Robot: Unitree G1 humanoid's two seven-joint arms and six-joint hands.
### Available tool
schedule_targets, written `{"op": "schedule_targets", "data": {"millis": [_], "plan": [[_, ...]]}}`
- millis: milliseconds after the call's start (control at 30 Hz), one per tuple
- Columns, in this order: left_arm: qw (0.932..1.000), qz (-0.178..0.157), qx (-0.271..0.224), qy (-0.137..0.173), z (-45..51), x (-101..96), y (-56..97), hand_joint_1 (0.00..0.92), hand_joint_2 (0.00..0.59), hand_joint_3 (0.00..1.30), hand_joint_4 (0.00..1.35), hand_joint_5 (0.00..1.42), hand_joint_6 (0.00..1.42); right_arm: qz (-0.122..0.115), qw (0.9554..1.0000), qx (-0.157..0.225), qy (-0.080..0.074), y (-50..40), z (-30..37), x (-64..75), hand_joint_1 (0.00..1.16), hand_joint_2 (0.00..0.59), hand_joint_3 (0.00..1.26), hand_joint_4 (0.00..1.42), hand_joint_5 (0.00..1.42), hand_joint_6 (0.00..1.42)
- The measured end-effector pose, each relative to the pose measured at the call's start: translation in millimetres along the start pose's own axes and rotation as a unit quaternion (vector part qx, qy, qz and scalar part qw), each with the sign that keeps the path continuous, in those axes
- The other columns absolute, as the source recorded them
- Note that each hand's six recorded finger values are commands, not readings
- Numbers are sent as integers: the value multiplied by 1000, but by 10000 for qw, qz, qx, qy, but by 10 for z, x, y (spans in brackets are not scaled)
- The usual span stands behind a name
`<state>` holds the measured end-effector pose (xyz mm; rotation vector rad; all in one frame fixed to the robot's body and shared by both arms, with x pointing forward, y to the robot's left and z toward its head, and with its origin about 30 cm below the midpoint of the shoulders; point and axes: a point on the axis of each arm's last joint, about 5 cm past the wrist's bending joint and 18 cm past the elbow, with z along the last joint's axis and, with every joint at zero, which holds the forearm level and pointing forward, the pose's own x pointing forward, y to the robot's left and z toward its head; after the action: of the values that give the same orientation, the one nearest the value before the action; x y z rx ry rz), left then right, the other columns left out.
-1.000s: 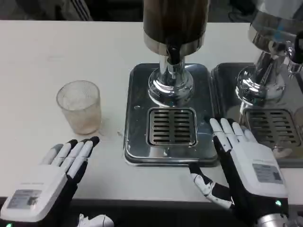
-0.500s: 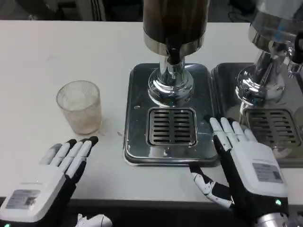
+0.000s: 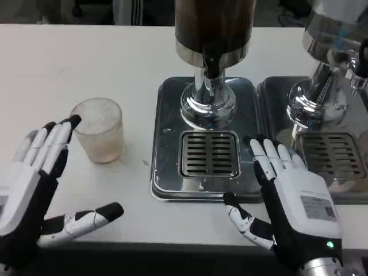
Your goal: Grasp the cup under the faucet to collect the drink, then remove the cup.
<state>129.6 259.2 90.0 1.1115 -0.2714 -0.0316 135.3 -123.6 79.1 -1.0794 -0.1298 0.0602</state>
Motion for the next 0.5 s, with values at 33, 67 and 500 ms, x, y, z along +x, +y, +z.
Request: {"op": "schedule_targets", "data": {"millis": [33, 67, 500], "plan": [[10000, 78, -15, 16, -16, 22, 4, 0, 12, 0, 0, 0, 0, -10, 10000, 18, -4, 3, 9, 1, 503, 410, 54, 0, 0, 0], [9999, 138, -26, 16, -29, 49, 6, 0, 12, 0, 0, 0, 0, -23, 10000, 29, 0, 4, 13, 3, 502, 410, 54, 0, 0, 0], [9922, 815, -699, 641, -262, 342, -213, 126, 10, 0, 0, 36, 75, -62, 9999, 139, -6, -4, 47, 46, 508, 417, 82, 0, 0, 0]]}}
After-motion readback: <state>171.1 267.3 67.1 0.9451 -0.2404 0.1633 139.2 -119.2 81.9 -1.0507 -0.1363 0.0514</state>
